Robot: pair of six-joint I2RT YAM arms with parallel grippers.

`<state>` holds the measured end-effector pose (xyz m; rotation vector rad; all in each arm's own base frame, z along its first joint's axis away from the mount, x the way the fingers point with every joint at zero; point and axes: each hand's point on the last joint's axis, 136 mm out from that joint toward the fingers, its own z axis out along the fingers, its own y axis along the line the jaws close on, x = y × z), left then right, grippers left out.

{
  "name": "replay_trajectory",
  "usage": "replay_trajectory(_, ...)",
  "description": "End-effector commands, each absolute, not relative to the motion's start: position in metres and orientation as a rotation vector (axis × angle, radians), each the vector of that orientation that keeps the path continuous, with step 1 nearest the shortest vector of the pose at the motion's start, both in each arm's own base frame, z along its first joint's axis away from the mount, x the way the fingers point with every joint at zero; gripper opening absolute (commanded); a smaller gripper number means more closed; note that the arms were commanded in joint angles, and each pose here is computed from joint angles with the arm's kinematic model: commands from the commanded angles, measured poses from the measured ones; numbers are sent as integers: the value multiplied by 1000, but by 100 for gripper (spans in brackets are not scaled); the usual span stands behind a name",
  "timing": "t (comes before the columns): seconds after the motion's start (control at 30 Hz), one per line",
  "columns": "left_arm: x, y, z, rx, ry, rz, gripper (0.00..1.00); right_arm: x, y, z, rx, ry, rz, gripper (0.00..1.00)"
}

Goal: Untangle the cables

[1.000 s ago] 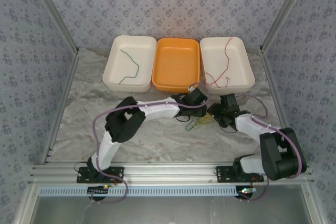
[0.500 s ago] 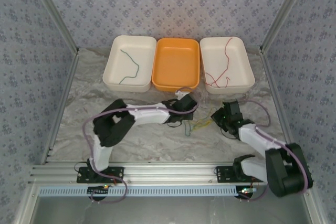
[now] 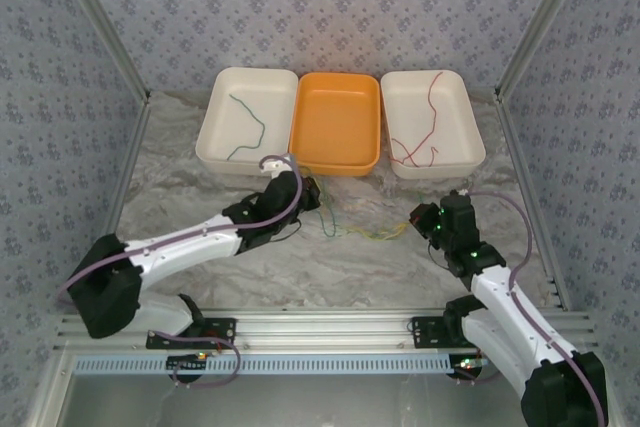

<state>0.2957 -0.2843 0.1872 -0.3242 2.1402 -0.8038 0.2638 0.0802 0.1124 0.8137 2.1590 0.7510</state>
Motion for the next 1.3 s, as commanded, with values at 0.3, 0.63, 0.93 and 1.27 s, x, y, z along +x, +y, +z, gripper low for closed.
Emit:
replay_trajectory(0.3, 286, -267, 206, -144, 2154, -828, 0, 284, 71, 122, 753, 2187, 639, 0)
replay_trajectory(0.63, 283, -260, 175, -91, 2193, -747, 5, 294, 79, 85, 727, 2328, 593, 0)
replay_trajectory(0.93, 294, -283, 116, -13, 2379, -629, 47, 295, 116, 69, 606, 2454, 620, 0)
replay_trajectory(1.27, 244, -266, 104, 20, 2510, -482, 37, 290, 109, 72, 593, 2454, 564, 0)
